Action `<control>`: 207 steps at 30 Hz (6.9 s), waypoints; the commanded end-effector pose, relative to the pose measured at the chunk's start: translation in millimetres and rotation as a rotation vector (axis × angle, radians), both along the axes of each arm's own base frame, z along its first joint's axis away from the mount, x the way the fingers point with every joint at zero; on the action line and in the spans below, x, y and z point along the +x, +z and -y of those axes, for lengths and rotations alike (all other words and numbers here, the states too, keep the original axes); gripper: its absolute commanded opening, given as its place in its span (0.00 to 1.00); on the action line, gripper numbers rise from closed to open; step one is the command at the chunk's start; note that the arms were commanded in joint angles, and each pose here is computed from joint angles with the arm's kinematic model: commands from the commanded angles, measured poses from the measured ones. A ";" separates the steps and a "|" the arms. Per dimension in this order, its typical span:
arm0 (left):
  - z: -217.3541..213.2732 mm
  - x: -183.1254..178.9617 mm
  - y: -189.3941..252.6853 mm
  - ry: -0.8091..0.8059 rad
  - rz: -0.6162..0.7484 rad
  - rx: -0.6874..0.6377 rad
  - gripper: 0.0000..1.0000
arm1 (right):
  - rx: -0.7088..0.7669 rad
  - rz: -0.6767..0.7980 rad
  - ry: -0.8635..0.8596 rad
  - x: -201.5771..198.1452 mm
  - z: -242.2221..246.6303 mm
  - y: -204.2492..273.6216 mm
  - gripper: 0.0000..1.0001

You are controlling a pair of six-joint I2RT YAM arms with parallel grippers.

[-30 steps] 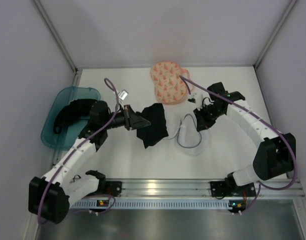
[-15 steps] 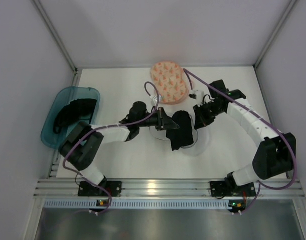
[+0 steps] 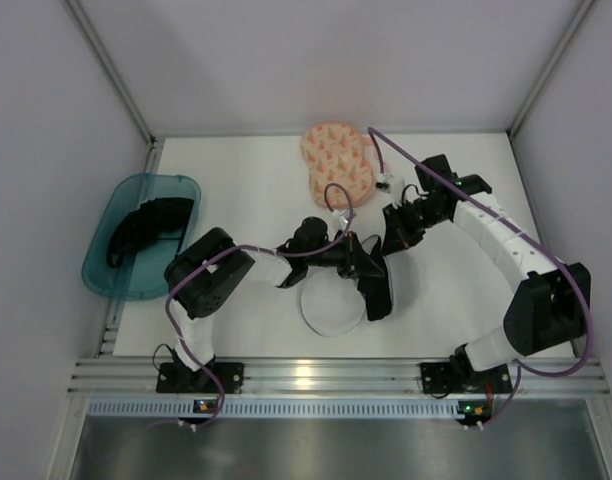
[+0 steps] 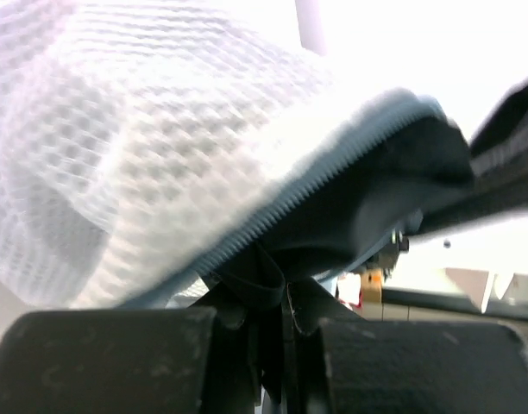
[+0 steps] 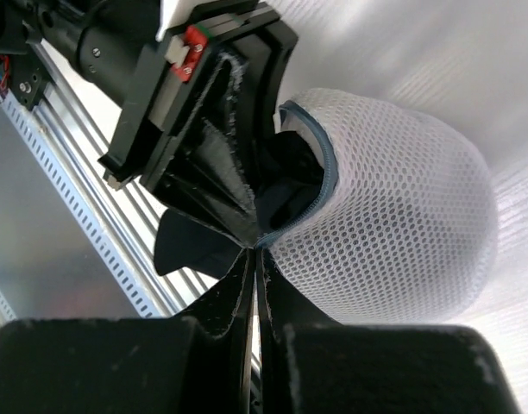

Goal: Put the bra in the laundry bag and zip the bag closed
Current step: Place the bra in the laundry bag, then close the laundry bag at the center of the board.

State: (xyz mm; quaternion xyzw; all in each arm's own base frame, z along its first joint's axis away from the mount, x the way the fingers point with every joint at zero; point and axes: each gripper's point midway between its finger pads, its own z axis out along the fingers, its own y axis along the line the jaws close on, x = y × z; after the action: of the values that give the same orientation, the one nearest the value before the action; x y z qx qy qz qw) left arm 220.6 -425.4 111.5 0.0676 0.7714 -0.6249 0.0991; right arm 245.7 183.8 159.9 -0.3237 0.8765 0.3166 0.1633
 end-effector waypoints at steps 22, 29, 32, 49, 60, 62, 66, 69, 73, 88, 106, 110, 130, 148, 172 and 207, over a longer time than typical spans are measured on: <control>-151.6 43.6 32.6 0.384 0.183 0.988 0.00 | 0.543 -0.253 0.028 -25.3 -69.9 75.0 0.00; -137.3 66.5 7.4 0.392 0.197 1.077 0.00 | 0.632 -0.416 -0.065 -25.7 -81.3 57.9 0.00; -108.5 77.0 1.6 0.402 0.124 1.019 0.00 | 0.610 -0.453 -0.096 -26.9 -79.9 41.5 0.00; -9.0 49.8 35.6 0.167 -0.119 0.548 0.00 | 0.639 -0.549 -0.209 -23.6 -38.8 20.8 0.00; -95.1 31.4 79.3 0.296 -0.121 0.604 0.00 | 0.653 -0.493 -0.071 -42.2 -53.9 38.3 0.00; -111.6 27.4 80.2 0.307 -0.112 0.664 0.00 | 0.641 -0.536 -0.082 -44.5 -62.8 34.6 0.00; -130.2 37.8 74.1 0.392 -0.063 0.761 0.00 | 0.690 -0.499 -0.072 -34.6 -82.4 37.6 0.00; -119.0 39.9 40.6 0.386 -0.095 0.847 0.00 | 0.691 -0.534 -0.090 -31.1 -84.6 31.3 0.00; -85.1 53.4 7.8 0.365 -0.060 0.923 0.00 | 0.671 -0.578 -0.110 -33.9 -83.0 13.5 0.00; -31.7 38.7 -89.5 0.221 -0.042 1.062 0.00 | 0.644 -0.587 -0.276 -26.6 -2.3 -5.6 0.00; -70.0 76.6 82.9 0.216 0.414 0.835 0.81 | 0.598 -0.472 -0.151 -47.2 2.4 -2.1 0.00; -85.5 63.2 90.7 0.194 0.372 0.764 0.85 | 0.577 -0.464 -0.104 -52.1 -6.3 -1.8 0.00; -244.1 44.6 -30.9 0.499 -0.285 0.658 0.91 | 0.488 -0.421 -0.072 -63.3 -9.6 -12.2 0.00; -192.7 76.6 -82.2 0.493 -0.454 0.551 0.84 | 0.468 -0.445 -0.066 -64.3 -16.3 -20.7 0.00; -194.7 70.4 21.6 0.307 0.266 0.458 0.00 | 0.475 -0.392 -0.015 -54.3 -18.5 -2.4 0.27; -134.8 -117.6 86.9 -0.301 2.592 0.249 0.00 | 0.381 -0.278 0.020 10.2 12.1 34.7 0.99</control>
State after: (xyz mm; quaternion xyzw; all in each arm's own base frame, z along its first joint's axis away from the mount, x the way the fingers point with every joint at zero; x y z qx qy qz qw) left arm 138.8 -274.3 177.9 0.6861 0.3290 -0.0291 0.6482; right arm 264.2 155.7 181.5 -0.2046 0.8362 0.5001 0.0941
